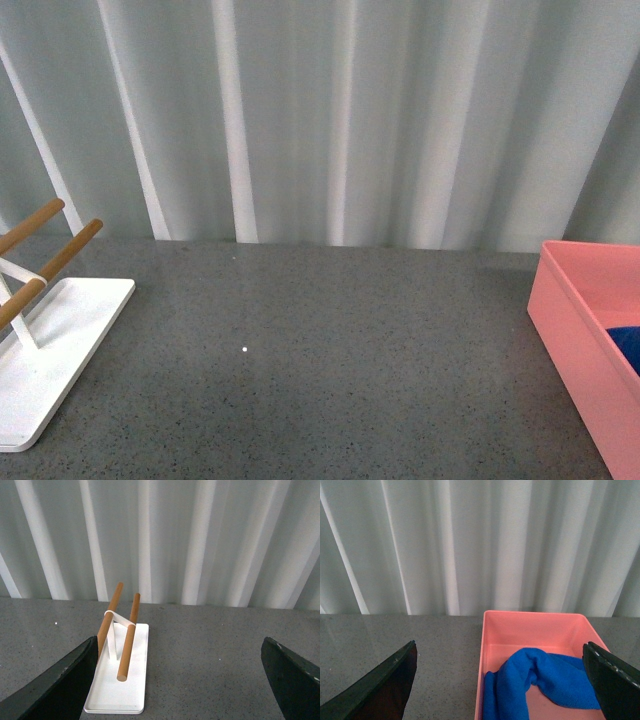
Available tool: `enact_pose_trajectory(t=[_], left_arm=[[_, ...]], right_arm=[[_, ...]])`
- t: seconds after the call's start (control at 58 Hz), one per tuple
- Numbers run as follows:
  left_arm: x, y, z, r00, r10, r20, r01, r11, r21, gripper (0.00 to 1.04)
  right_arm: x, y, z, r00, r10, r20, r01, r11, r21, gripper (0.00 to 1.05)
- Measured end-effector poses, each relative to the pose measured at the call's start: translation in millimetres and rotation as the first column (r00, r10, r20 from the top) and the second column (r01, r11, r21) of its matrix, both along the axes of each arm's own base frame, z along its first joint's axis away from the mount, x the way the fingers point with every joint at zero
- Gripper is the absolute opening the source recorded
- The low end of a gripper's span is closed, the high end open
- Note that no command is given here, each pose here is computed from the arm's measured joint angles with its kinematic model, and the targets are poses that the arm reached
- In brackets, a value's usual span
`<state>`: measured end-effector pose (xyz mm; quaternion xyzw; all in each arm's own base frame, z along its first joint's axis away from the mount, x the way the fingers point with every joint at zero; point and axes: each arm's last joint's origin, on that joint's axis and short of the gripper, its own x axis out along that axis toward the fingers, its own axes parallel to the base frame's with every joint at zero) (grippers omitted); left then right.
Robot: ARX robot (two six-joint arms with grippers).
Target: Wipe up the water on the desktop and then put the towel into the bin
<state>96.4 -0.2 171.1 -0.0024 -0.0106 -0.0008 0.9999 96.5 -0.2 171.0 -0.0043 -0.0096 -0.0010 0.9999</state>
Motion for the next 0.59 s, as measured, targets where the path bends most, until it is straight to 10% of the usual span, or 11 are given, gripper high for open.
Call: enact_pose_trajectory(t=[0.587], left_arm=[[0.0, 0.0, 0.0, 1.0, 0.0, 0.0, 0.0, 1.0, 0.0, 0.98]], right_arm=[[0.0, 0.0, 0.0, 1.0, 0.0, 0.0, 0.0, 1.0, 0.0, 0.98]])
